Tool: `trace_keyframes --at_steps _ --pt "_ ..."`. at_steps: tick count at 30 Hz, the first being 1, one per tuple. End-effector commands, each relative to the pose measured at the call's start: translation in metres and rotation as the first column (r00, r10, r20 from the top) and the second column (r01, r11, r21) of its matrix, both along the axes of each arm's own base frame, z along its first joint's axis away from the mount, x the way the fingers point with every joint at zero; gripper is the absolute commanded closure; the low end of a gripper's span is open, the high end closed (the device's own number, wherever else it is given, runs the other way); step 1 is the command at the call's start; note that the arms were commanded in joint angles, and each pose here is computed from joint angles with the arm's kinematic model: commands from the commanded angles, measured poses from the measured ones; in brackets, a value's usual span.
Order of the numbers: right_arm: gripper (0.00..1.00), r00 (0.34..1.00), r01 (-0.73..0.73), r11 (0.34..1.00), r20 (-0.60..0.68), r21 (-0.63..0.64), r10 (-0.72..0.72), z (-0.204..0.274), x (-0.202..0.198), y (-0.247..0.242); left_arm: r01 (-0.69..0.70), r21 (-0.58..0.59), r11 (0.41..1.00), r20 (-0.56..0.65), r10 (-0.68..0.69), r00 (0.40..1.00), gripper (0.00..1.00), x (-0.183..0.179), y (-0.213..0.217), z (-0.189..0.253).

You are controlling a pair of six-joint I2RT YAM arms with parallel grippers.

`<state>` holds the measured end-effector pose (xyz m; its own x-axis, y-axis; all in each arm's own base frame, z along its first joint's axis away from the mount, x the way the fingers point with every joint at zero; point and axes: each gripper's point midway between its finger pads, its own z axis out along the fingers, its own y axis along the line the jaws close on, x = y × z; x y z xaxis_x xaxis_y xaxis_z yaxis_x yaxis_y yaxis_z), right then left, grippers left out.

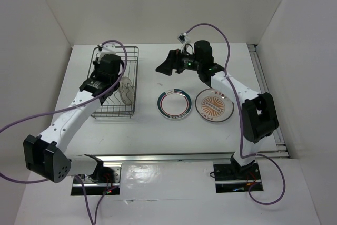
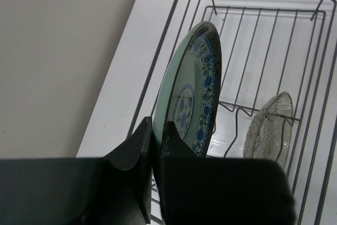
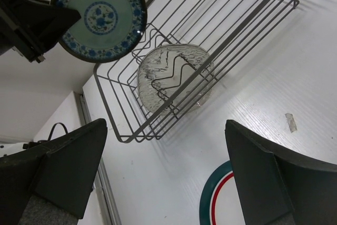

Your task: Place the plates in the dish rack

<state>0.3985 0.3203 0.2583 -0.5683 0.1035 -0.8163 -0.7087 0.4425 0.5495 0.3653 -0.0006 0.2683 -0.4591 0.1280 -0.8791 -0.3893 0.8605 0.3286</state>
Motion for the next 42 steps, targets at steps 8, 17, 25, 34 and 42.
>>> trace_keyframes --at_steps 8,17,25,34,42 --pt "0.0 0.996 0.018 0.999 0.089 0.039 -0.022 0.038 -0.006 -0.006 0.057 -0.1 0.993 -0.031 -0.06 0.998 1.0 0.011 -0.022 -0.016" --pt "0.0 0.996 0.028 0.999 0.088 0.038 -0.031 0.038 -0.005 -0.011 0.093 -0.136 0.986 -0.072 -0.103 0.992 1.0 0.018 -0.035 -0.035" --pt "0.0 0.995 0.028 0.998 0.097 0.052 -0.033 0.04 -0.005 -0.01 0.073 -0.123 0.99 -0.113 -0.087 0.99 0.99 0.022 -0.035 -0.046" --pt "0.0 0.995 0.019 0.998 0.097 0.053 -0.024 0.045 -0.01 -0.011 0.062 -0.14 0.988 -0.115 -0.078 0.99 0.78 0.021 -0.033 -0.045" --pt "0.0 0.995 0.028 0.998 0.097 0.053 -0.033 0.045 -0.01 -0.016 0.075 -0.151 0.986 -0.118 -0.093 0.989 0.67 0.022 -0.036 -0.047"
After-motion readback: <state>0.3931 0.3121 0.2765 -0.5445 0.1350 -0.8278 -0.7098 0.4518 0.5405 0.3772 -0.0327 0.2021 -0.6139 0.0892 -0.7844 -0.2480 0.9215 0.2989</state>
